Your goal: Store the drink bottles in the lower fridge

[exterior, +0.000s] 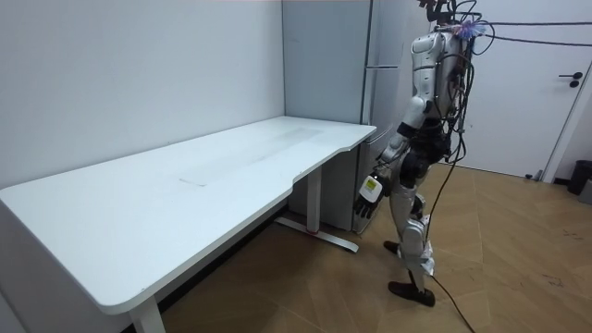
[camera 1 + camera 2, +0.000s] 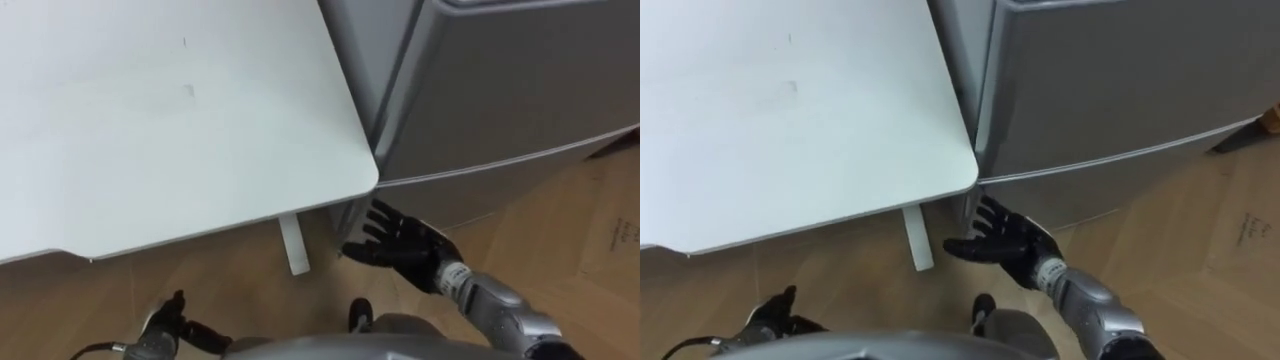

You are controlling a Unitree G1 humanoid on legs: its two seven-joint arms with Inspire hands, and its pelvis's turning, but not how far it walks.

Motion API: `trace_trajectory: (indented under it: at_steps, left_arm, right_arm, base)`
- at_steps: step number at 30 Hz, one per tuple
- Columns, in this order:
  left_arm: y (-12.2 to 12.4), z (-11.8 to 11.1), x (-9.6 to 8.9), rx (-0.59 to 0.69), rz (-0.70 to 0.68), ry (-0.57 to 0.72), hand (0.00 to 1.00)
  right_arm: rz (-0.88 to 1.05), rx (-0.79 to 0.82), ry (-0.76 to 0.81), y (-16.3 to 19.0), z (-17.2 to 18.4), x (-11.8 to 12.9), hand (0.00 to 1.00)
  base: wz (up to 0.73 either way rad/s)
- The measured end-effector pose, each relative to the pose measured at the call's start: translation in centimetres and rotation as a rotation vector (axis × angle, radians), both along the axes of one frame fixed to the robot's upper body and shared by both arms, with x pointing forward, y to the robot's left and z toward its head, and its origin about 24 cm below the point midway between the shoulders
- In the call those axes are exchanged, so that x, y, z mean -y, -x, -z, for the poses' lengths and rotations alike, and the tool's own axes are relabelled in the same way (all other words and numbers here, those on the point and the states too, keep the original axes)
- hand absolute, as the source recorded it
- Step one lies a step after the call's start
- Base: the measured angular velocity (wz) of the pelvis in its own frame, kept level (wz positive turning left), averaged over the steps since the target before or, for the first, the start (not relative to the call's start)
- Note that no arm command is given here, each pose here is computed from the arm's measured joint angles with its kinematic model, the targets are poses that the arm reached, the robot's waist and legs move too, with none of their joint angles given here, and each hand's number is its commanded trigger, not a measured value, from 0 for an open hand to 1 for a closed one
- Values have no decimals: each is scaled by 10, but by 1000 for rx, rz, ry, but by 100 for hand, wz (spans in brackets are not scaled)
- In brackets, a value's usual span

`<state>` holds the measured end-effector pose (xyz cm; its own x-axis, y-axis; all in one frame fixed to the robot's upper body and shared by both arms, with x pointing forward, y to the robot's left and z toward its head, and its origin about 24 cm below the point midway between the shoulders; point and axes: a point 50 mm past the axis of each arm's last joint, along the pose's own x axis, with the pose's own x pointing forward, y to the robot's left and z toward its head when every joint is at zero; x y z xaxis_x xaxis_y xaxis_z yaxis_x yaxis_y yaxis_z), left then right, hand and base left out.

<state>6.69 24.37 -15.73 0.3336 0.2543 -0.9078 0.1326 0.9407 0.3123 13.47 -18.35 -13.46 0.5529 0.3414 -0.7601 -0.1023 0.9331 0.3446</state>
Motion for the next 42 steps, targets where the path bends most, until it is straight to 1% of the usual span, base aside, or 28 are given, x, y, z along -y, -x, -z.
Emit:
trace_trajectory:
  at_steps: [2, 4, 6, 7, 12, 14, 16, 17, 19, 21, 24, 27, 33, 42]
  left_arm:
    - [3, 0, -1, -3, -17, -9, 0]
    - [11, 1, -3, -12, -54, -19, 0]
    - [13, 1, -5, -13, -80, -26, 0]
    - [16, 1, -6, -17, -99, -28, 0]
    - [20, 2, -8, -31, -143, -19, 0]
    - [26, 3, -10, -49, -171, -25, 0]
    - [38, 4, -14, -98, -206, -39, 0]
    - [41, 5, -14, -115, -206, -42, 0]
    - [56, 6, -14, -181, -213, -48, 0]
    - [62, 7, -13, -215, -207, -54, 0]
    - [65, 6, -14, -243, -172, -69, 0]
    - [73, 6, -15, -279, -183, -76, 0]
    - [77, 6, -17, -309, -166, -94, 0]
    - [80, 7, -12, -325, -151, -68, 0]
  right_arm:
    - [12, -71, 73, 15, 9, 13, 0]
    - [41, -165, 147, 39, 19, 29, 0]
    - [62, -221, 183, 53, 23, 36, 0]
    - [105, -238, 179, 58, 25, 37, 0]
    - [154, -278, 185, 68, 28, 39, 0]
    - [179, -301, 177, 73, 30, 38, 0]
    - [218, -339, 164, 78, 32, 38, 0]
    - [228, -344, 163, 79, 32, 38, 0]
    - [263, -358, 160, 81, 32, 40, 0]
    - [291, -366, 168, 82, 32, 42, 0]
    - [358, -387, 174, 88, 32, 48, 0]
    - [419, -403, 173, 93, 33, 53, 0]
    - [453, -419, 207, 97, 32, 60, 0]
    - [423, -426, 225, 97, 32, 58, 0]
  base:
    - [9]
    - [10]
    - [7]
    - [5]
    - [11]
    - [15]
    - [5]
    - [4]
    - [12]
    - [22]
    - [24]
    - [21]
    - [9]
    - [7]
